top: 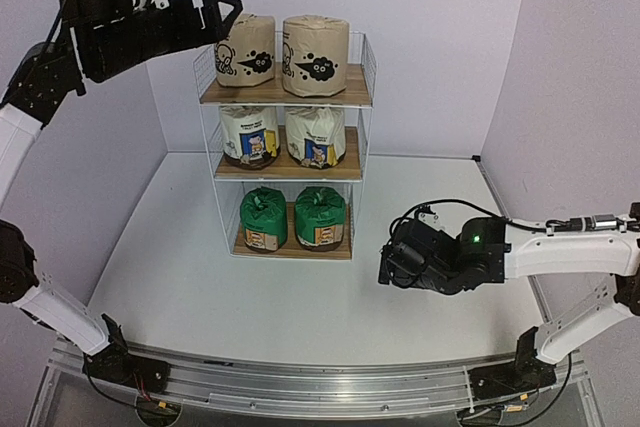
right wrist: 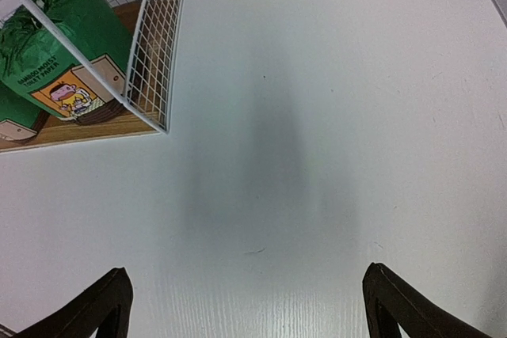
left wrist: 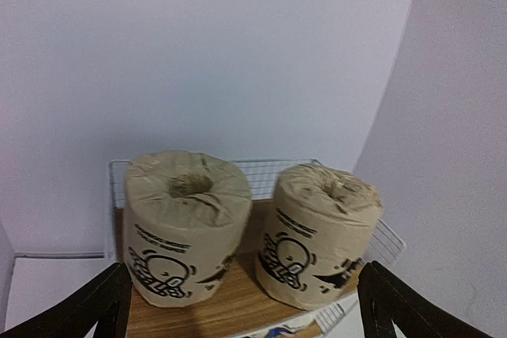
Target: Place and organize the paper towels onto the shelf
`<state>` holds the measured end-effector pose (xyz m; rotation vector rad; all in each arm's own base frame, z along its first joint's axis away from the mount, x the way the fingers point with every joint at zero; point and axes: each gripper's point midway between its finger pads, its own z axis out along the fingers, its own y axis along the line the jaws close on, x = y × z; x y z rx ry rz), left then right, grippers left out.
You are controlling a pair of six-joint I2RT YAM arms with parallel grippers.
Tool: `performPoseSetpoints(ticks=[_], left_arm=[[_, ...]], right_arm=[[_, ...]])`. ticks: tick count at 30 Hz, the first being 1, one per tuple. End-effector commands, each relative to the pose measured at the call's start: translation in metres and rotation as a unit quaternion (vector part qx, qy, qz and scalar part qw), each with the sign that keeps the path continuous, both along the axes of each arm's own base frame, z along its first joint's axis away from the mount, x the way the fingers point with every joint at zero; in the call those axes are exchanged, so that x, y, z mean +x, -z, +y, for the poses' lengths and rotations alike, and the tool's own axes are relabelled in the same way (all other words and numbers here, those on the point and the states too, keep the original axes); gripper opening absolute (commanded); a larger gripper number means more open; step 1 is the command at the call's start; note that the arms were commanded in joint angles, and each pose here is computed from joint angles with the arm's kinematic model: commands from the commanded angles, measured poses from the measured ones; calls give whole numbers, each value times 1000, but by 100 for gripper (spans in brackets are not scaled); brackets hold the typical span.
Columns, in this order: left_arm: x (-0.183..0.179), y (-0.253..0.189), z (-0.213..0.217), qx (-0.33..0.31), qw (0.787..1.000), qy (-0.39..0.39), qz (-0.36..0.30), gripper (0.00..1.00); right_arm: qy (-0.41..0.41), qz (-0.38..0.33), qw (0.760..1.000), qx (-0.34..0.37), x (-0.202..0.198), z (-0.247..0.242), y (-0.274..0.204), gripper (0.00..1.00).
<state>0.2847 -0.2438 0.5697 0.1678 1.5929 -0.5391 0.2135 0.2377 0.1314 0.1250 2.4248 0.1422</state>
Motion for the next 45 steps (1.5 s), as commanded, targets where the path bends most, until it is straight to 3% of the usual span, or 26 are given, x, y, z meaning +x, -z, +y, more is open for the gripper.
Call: performPoseSetpoints(ticks=[1,5,8,15,25,45], left_arm=[[-64,10,-65,7,963,268,14,100],[-92,32,-107,11,914,402,51,100],[-87,49,-131,19,899,431,72,100],[-57,59,-160,28,907,413,79,100],[-3,72,-165,46,950,300,78,100],[24,80,-189,65,954,289,47,100]], right_arm=[[-21,-33,999,2,4,-3,-29,98],[-10,-33,999,14,1,-9,-28,98],[-4,-29,999,23,-1,-11,-27,98],[-2,-2,999,34,-8,-10,-14,98],[11,7,999,42,-10,-12,-9,98],[37,5,997,68,-15,-24,-8,98]])
